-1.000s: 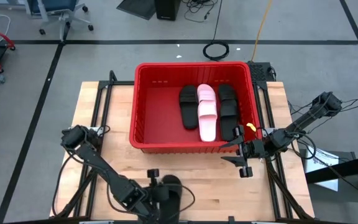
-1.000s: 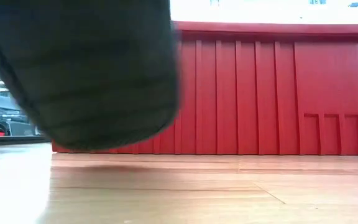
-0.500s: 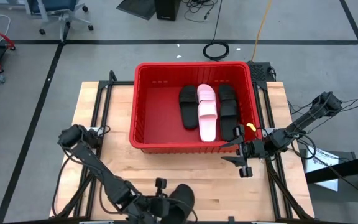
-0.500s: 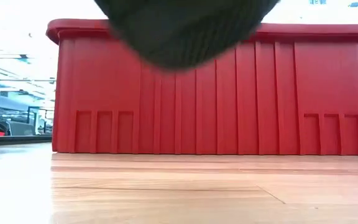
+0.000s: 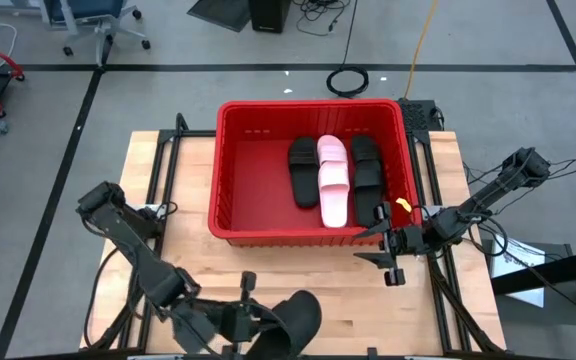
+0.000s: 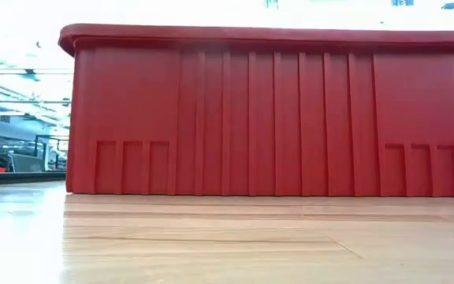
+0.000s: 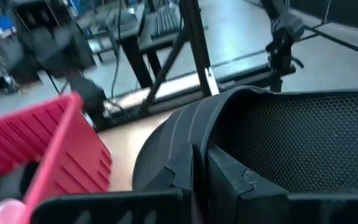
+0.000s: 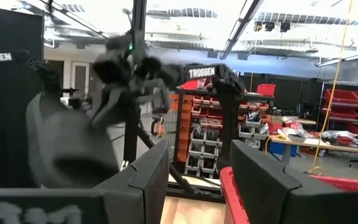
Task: Pick and place slides into bin
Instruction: Put the black slide into the red organizer bin
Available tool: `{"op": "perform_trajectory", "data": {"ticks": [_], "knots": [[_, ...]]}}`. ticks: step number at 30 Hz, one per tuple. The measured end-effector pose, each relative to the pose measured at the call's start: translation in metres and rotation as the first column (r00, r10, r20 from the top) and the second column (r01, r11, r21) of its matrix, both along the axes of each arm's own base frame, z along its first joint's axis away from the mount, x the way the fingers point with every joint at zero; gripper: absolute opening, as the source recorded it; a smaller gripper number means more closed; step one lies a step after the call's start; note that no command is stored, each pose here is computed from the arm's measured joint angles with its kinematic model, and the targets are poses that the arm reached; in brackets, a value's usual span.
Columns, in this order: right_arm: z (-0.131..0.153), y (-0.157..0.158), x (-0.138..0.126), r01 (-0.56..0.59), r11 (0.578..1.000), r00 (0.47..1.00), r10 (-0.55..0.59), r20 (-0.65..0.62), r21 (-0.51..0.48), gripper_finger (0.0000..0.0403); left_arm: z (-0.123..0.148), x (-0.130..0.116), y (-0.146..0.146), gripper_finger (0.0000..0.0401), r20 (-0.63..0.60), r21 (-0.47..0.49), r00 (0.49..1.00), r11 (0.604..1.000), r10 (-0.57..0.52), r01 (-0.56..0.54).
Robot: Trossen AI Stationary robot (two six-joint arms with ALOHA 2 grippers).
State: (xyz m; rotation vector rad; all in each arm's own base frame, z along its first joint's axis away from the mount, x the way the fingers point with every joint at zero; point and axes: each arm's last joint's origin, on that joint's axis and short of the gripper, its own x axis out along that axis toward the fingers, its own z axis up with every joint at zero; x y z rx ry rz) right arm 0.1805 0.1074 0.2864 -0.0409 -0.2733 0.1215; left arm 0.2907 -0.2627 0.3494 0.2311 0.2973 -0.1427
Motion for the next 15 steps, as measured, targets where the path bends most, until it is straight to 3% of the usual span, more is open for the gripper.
{"op": "perform_trajectory", "data": {"ticks": [8, 15], "knots": [[-0.001, 0.000, 0.000, -0.009, 1.000, 1.000, 0.009, -0.013, 0.027, 0.0160, 0.032, -0.016, 0.019, 0.0004, 0.076, 0.093, 0.996, 0.995, -0.037, 0.030], [-0.001, 0.000, 0.000, -0.010, 1.000, 1.000, 0.010, -0.014, 0.027, 0.0160, 0.054, -0.020, 0.043, 0.0021, 0.127, 0.144, 0.992, 0.990, -0.016, -0.003]]}}
